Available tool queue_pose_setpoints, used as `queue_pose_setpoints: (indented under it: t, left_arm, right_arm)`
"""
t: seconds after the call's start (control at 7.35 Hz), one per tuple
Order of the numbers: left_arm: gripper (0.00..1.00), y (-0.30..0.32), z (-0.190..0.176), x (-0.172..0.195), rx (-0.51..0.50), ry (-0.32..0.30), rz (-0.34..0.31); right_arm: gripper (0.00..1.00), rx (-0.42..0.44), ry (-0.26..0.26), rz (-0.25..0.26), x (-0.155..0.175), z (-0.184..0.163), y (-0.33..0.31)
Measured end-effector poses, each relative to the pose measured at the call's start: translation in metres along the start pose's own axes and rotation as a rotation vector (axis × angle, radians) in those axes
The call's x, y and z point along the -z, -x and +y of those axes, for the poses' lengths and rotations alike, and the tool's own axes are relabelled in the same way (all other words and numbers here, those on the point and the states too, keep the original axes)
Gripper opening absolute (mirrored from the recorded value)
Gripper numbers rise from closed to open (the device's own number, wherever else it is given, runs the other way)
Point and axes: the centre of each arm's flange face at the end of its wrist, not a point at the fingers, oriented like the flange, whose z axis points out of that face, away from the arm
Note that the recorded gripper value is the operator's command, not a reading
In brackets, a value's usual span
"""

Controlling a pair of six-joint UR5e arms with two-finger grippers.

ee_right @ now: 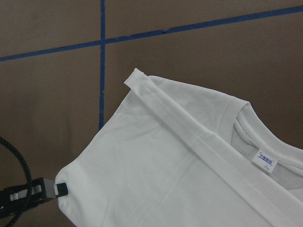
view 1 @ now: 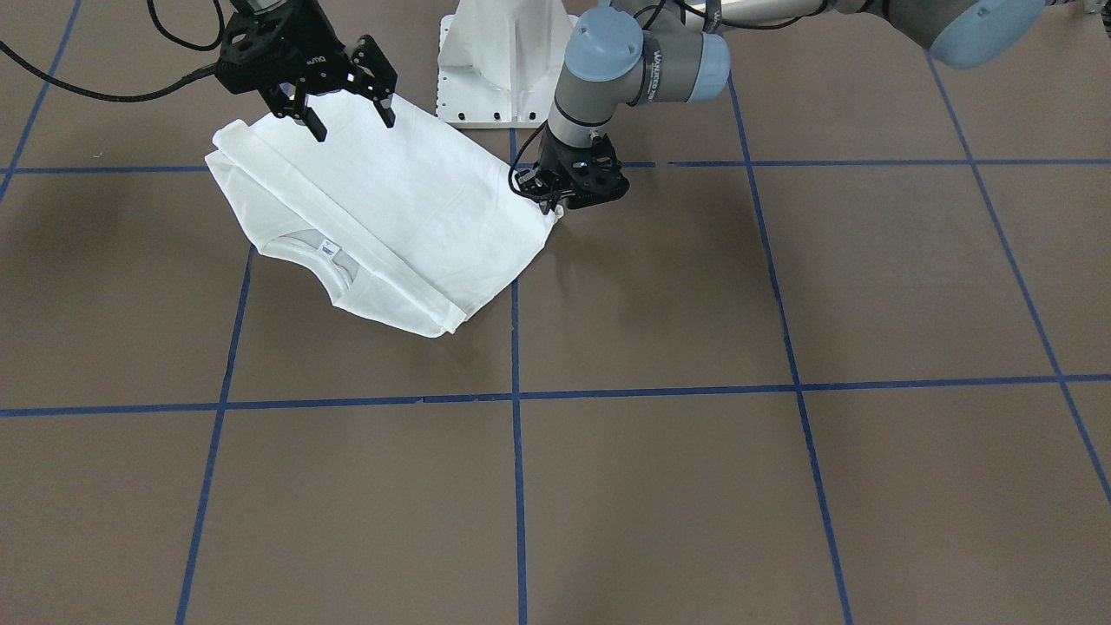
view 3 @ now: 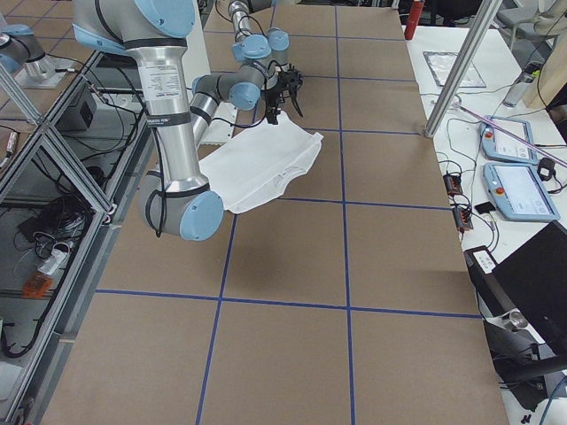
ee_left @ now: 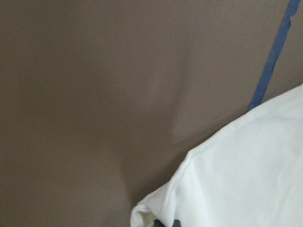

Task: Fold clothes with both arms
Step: 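Pull the shirt back toward center with the left gripper while the right holds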

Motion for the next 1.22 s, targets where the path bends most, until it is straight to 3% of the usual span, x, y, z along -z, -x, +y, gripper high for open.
queue_pose_setpoints:
  t: [0.54,0.95,1.22]
  left_arm:
    - [0.00,0.010,-0.116,0.040,0.111,-0.157,-0.035]
    - [0.00,0.007,-0.193,0.047,0.067,-0.285,-0.064]
    - [0.00,-0.019,-0.226,0.039,0.029,-0.362,-0.014]
  right_arm:
    - [1.00,-0.014,0.002,-0.001,0.005,-0.011,-0.005]
    - [1.00,-0.021,-0.002,0.000,0.005,-0.015,-0.006]
    - [1.00,-0.026,-0.007,0.003,0.005,-0.019,-0.007]
